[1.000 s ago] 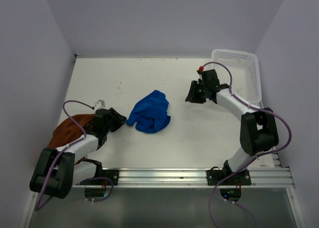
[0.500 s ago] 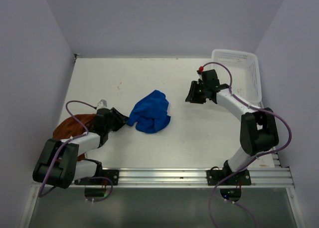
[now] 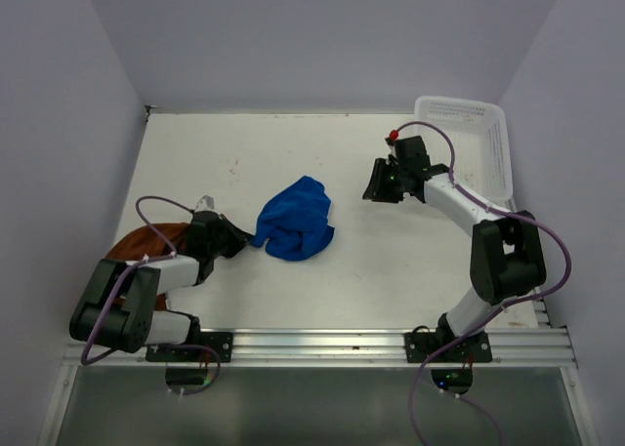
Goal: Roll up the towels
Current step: Flatten the towel
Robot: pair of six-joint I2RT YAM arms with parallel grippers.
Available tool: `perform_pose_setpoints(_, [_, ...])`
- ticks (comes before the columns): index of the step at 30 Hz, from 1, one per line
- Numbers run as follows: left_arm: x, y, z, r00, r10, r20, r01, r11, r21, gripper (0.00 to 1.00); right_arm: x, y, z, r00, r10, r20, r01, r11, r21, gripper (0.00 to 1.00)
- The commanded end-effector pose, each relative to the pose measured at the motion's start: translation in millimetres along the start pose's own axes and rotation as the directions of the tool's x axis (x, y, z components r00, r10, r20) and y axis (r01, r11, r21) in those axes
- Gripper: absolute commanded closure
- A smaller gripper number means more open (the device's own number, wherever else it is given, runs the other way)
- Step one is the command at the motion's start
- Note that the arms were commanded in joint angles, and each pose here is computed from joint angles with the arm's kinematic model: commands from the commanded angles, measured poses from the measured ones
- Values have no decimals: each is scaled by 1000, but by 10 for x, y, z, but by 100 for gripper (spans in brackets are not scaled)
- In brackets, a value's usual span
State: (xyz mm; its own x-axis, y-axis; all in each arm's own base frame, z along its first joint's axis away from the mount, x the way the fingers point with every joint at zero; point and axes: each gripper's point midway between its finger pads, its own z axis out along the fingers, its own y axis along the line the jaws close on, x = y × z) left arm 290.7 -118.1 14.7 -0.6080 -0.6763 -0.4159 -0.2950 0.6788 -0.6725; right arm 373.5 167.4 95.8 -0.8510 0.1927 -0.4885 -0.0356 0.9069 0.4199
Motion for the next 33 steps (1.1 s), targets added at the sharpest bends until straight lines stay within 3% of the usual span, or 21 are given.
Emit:
perform_pose_setpoints(1, [-151,-45,3,996,90,30,-89,996,-19,100,-72,139,-102,999,-34,29,35,997,-62,64])
perform_pose_setpoints(6, [-619,-270,-237,957,248,148,-238,968,-84,100,-36,461,-123,996,-79,41,85,976,-199,59])
perform_pose_setpoints(11, [-1003,-540,-620,900,348,261,-326,937,-126,100,177,934,-112,977,-212,37,213,931,-298,54])
perform_pose_setpoints(18, [-1114,-733,-780,856,451,253,-430,892,-138,100,570,1314,2,968,-249,-3,226,883,-412,50])
perform_pose_setpoints(29, [-1161,-862,-885,843,475,250,-455,880,-136,100,1132,1484,312,949,-296,-112,210,853,-478,48])
perform_pose_setpoints(31, [-1147,-868,-883,844,477,246,-459,879,-131,100,1144,1518,343,948,-295,-116,207,852,-481,54])
perform_pose_setpoints(32, [-1148,-874,-889,843,479,246,-461,878,-129,100,1135,1522,344,951,-285,-118,198,857,-476,63])
perform_pose_setpoints(33, [-1157,-875,-891,840,483,247,-464,876,-133,100,1112,1511,345,953,-281,-110,199,861,-467,82])
